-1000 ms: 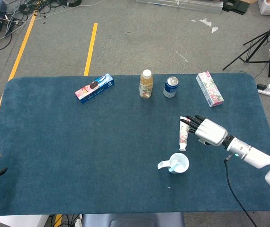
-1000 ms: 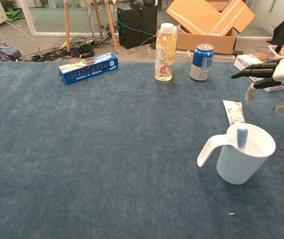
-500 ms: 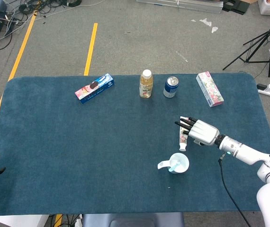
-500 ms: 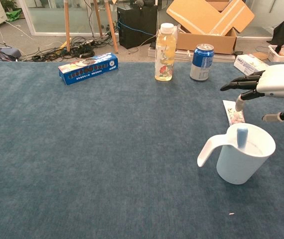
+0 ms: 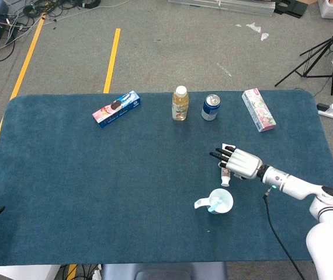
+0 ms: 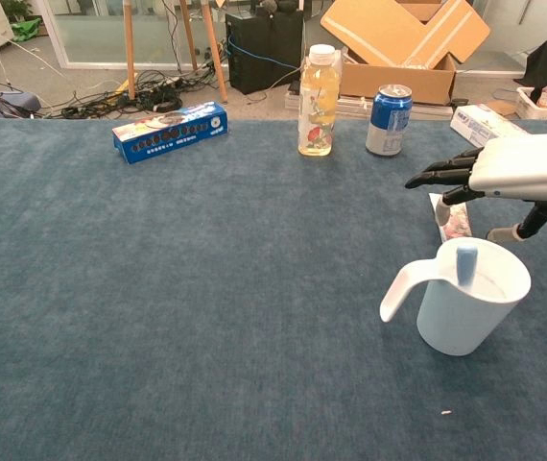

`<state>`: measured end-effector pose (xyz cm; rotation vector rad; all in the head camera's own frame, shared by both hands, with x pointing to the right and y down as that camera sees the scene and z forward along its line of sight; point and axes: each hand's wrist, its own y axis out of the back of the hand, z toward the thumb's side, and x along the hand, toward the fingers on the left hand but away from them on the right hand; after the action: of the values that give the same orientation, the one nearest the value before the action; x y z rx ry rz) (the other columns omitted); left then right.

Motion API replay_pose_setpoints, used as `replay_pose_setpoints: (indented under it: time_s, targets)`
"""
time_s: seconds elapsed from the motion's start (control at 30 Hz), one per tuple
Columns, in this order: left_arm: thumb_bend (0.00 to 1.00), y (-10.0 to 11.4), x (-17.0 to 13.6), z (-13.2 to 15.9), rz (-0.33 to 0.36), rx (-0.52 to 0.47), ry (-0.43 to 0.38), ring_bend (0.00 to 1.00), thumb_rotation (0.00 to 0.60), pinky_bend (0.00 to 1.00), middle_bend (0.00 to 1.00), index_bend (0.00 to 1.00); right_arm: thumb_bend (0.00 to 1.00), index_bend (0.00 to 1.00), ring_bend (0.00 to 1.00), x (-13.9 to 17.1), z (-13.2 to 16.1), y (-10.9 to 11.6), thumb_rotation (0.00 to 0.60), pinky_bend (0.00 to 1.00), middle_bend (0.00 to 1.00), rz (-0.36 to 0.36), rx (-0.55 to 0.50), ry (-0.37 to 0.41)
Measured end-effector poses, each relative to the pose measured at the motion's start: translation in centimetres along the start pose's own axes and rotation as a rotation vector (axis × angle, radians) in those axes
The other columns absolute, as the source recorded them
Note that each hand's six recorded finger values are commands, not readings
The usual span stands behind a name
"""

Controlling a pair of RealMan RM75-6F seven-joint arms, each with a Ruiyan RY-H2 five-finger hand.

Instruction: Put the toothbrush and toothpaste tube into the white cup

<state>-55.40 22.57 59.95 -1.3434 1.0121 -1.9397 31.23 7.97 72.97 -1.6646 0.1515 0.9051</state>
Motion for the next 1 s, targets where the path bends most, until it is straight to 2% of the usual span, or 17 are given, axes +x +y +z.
replay_pose_setpoints:
  time_s: [0.53,1.0]
  targets:
    - [0.0,0.1,0.0,-0.3,0.003,-0.004,0.008,0.25,0.6,0.31,0.25,0.47,0.26,0.35,0.0,-0.8,0.7,-0.8,0.6,0.17,0.0,0.044,0.014,0.025]
    - [0.0,0.3,-0.1,-0.4,0.007,-0.007,0.008,0.25,0.6,0.31,0.25,0.47,0.26,0.34,0.0,-1.5,1.2,-1.2,0.6,0.16,0.0,0.053,0.021,0.022]
